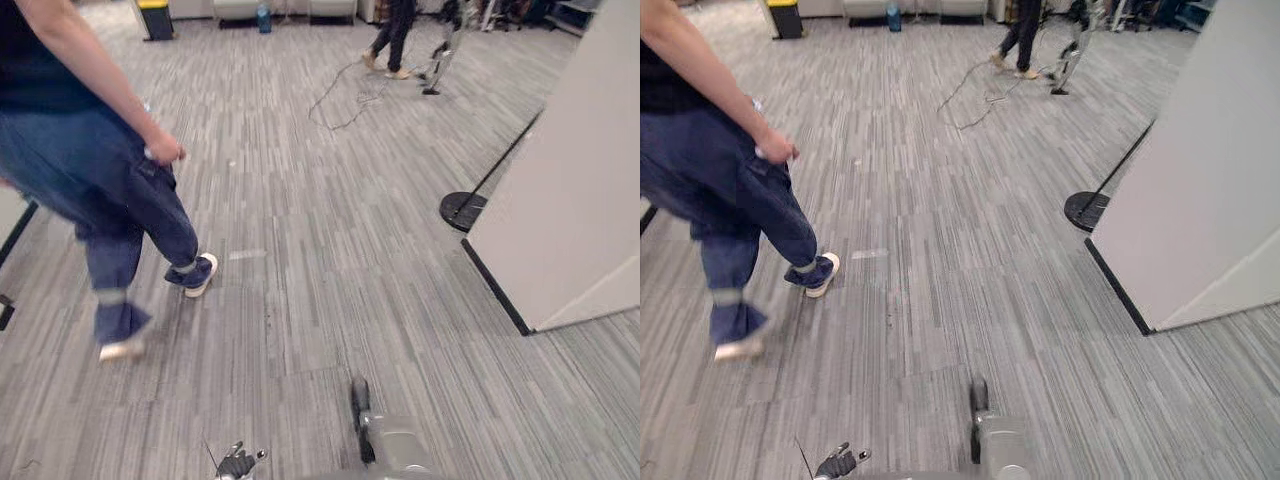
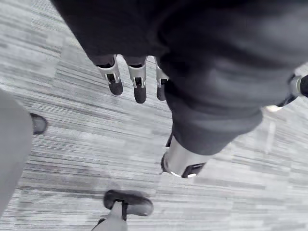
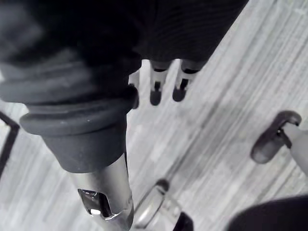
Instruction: Organize washtable
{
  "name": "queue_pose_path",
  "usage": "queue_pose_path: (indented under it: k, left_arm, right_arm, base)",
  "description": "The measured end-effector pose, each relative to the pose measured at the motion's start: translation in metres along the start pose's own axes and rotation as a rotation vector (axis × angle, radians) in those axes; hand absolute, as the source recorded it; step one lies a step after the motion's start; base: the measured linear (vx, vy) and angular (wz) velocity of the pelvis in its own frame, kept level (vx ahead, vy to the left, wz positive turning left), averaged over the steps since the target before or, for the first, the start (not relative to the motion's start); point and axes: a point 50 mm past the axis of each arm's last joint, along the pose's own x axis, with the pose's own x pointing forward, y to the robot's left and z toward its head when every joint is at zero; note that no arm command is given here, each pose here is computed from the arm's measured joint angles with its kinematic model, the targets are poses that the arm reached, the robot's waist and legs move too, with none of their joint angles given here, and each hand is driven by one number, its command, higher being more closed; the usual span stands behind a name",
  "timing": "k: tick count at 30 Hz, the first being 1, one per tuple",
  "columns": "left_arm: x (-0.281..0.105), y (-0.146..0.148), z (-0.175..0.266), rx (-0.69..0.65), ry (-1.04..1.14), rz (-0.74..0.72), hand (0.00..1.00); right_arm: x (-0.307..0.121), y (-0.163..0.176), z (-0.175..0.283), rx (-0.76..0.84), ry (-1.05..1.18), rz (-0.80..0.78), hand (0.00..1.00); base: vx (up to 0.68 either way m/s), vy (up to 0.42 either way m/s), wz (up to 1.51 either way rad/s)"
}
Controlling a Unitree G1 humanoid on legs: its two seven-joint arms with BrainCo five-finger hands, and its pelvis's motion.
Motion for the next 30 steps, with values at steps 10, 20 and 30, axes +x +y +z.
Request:
queue_pose_path:
  k: [10,20,30]
  left_arm:
    - [-0.001,0.005,0.011,-0.303,-0.082,0.079,0.00]
    - [-0.021,0.038,-0.041,-0.377,0.017,0.247,0.00]
    - [-0.001,-0.004,0.007,-0.249,-0.068,0.074,0.00]
  right_arm:
    - [0.011,0.050,0.071,-0.314,-0.172,0.144,0.00]
    - [0.011,0.052,0.040,-0.208,-0.076,0.128,0.00]
    - [0.010,0.057,0.074,-0.170,-0.214,0.145,0.00]
  base:
    - [0.80,-0.033,-0.64]
    - [0.77,0.394,-0.93]
    - [0.49,0.290,-0.10]
